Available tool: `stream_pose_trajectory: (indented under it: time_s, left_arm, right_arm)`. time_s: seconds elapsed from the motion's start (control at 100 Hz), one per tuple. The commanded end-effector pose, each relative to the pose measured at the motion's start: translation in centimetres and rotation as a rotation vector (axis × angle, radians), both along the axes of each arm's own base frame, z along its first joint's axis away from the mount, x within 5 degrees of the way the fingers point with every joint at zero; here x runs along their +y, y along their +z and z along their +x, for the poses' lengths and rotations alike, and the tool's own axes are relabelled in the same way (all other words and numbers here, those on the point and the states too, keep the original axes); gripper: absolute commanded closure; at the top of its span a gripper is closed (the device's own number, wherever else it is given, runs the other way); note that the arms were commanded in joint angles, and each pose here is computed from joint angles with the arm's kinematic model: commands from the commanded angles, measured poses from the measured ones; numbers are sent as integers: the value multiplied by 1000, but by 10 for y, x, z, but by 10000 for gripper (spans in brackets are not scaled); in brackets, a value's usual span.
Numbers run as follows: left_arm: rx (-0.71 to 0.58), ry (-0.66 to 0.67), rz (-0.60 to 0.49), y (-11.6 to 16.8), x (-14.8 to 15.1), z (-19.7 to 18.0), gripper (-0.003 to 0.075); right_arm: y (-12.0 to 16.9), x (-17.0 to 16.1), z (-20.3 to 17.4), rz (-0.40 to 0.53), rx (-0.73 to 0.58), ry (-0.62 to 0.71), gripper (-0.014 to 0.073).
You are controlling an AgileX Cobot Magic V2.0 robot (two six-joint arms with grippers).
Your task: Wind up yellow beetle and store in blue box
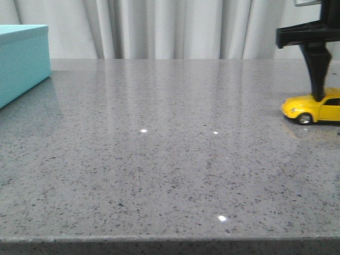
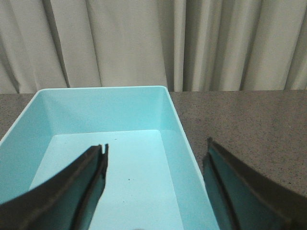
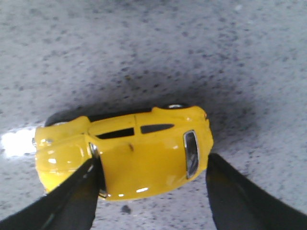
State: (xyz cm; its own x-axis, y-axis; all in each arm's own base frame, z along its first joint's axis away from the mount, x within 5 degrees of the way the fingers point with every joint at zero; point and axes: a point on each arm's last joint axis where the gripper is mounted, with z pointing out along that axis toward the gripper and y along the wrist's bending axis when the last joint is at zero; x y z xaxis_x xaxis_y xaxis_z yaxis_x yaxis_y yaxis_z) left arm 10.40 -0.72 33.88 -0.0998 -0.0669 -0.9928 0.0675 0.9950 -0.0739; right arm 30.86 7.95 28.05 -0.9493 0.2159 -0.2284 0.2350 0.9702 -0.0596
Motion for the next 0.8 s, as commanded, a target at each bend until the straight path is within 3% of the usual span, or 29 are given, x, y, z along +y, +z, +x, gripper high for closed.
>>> stream_pose_trajectory:
  time_s: [0.0,0.14,0.4,0.79]
  left_arm:
    - [-102,4,-24,18,0,1,292]
    - [-102,4,-24,18,0,1,292]
    - [-113,6,-25,19,0,1,292]
    - [-113,6,-25,19,0,1,292]
  right_arm:
    - [11,-15,-2,-51,-25,15,118]
    - [20,-14,-2,-34,-72,35,118]
    - [99,1,-44,129,-326,131,118]
    - [118,-2,-64,164,-404,142,118]
